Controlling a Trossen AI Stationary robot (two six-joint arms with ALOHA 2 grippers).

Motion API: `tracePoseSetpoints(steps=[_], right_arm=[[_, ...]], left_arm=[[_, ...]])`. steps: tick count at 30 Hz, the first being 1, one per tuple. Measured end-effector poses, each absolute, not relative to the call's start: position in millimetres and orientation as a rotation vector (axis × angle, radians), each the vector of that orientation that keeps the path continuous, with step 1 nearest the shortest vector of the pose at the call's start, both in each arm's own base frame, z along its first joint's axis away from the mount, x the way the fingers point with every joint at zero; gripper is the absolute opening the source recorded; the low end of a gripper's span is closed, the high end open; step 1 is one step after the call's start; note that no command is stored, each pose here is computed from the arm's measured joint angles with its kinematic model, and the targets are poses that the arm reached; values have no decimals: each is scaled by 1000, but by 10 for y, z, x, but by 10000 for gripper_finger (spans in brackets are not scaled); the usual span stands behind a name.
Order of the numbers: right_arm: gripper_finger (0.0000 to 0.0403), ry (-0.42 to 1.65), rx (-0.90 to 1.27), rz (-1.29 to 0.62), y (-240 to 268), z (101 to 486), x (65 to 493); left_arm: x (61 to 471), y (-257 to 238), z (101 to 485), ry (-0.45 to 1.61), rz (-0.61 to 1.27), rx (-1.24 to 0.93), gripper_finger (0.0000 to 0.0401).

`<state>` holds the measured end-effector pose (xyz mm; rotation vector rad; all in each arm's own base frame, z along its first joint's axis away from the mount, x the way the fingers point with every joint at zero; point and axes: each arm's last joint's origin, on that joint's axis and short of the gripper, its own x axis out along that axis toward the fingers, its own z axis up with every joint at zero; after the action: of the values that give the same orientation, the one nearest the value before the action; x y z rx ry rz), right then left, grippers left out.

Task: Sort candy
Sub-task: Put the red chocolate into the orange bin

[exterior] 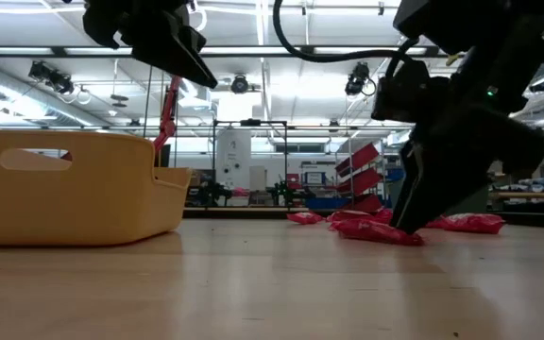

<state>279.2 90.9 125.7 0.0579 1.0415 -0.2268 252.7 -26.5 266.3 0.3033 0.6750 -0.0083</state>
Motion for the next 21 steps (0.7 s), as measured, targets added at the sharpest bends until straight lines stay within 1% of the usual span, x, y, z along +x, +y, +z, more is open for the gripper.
tracePoseSetpoints(steps=[4,8,13,21], right_arm=[[176,1039,-42,-236,884,1270,2793],[174,1062,-70,-244,891,1320,2818],[185,1074,10,-301,899,1377,2839],[223,1025,126,-321,911,1428,2906]], left_arm=[[2567,-270,2604,700,-10,306,141],[2609,-275,2537,727,-10,305,141],[2626,-277,2518,732,-10,304,141],[2630,-276,2519,728,-8,306,141]])
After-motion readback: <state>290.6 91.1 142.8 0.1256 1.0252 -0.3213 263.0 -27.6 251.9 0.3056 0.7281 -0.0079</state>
